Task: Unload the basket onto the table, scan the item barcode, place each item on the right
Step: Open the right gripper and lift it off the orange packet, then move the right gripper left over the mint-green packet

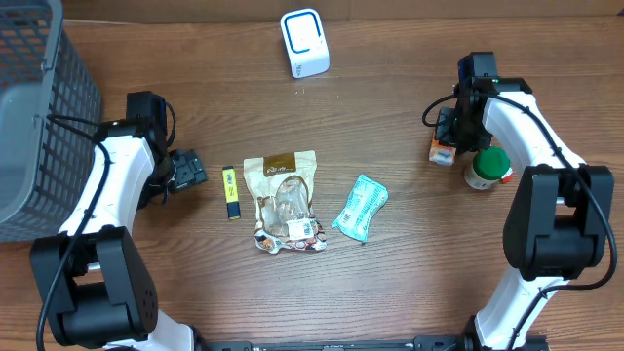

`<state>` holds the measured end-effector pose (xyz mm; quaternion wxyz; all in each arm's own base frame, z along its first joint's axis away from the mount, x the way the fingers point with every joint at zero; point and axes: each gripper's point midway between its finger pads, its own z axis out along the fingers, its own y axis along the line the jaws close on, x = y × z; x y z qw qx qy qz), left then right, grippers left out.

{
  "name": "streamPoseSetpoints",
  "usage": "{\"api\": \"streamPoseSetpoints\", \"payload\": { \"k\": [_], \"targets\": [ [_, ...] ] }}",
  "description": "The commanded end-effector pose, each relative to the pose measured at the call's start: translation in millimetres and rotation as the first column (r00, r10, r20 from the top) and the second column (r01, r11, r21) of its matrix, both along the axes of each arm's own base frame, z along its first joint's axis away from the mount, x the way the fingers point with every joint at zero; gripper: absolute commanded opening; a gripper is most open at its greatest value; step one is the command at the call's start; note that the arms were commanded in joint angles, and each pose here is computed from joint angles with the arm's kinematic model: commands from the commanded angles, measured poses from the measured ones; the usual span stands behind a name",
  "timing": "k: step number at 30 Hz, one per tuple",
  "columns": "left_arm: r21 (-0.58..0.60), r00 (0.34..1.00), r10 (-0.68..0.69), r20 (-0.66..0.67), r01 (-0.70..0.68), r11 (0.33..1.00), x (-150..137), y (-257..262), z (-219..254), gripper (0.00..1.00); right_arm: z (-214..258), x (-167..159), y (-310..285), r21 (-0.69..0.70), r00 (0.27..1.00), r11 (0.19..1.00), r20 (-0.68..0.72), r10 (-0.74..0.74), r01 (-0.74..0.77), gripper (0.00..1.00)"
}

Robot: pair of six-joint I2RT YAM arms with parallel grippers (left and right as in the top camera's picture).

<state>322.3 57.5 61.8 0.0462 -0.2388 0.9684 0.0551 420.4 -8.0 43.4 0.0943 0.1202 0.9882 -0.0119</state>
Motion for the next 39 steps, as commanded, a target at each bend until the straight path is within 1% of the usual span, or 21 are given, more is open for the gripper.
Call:
{"api": "streamPoseSetpoints", "payload": {
  "k": [1,6,7,8,11,12,15,19,24,34,37,39],
  "targets": [
    [0.009,1.000,-0.012,-0.012,0.013,1.000,-2,1,-2,1.00,-1,3,-2,-0.009,1.000,1.000,0.013,-0.002,0.003,0.31],
    [0.009,1.000,-0.012,-0.012,0.013,1.000,-2,1,-2,1.00,1,8,4,0.021,1.000,1.000,0.029,0.004,-0.005,0.31],
    [0.009,1.000,-0.012,-0.012,0.013,1.000,-2,1,-2,1.00,3,8,8,0.045,0.999,0.999,0.031,0.008,-0.010,0.31],
    [0.009,1.000,-0.012,-0.012,0.013,1.000,-2,1,-2,1.00,3,7,13,0.075,1.000,0.997,0.028,0.014,-0.016,0.31],
    [0.009,1.000,-0.012,-0.012,0.013,1.000,-2,1,-2,1.00,7,3,45,0.255,0.999,0.966,0.019,0.050,-0.053,0.31],
    [0.009,1.000,-0.012,-0.012,0.013,1.000,-2,1,-2,1.00,9,0,55,0.306,0.998,0.950,0.012,0.061,-0.062,0.29],
    [0.009,1.000,-0.012,-0.012,0.013,1.000,-2,1,-2,1.00,13,-15,80,0.405,0.995,0.911,-0.038,0.097,-0.074,0.28],
    [0.009,1.000,-0.012,-0.012,0.013,1.000,-2,1,-2,1.00,13,-36,91,0.413,0.985,0.908,-0.114,0.126,-0.068,0.27],
    [0.009,1.000,-0.012,-0.012,0.013,1.000,-2,1,-2,1.00,28,-54,96,0.415,0.978,0.907,-0.149,0.149,-0.075,0.29],
    [0.009,1.000,-0.012,-0.012,0.013,1.000,-2,1,-2,1.00,83,-91,115,0.413,0.972,0.898,-0.098,0.213,-0.155,0.32],
    [0.009,1.000,-0.012,-0.012,0.013,1.000,-2,1,-2,1.00,90,-102,128,0.413,0.969,0.893,-0.088,0.231,-0.176,0.34],
    [0.009,1.000,-0.012,-0.012,0.013,1.000,-2,1,-2,1.00,88,-109,137,0.413,0.962,0.888,-0.087,0.257,-0.200,0.37]
  ]
}}
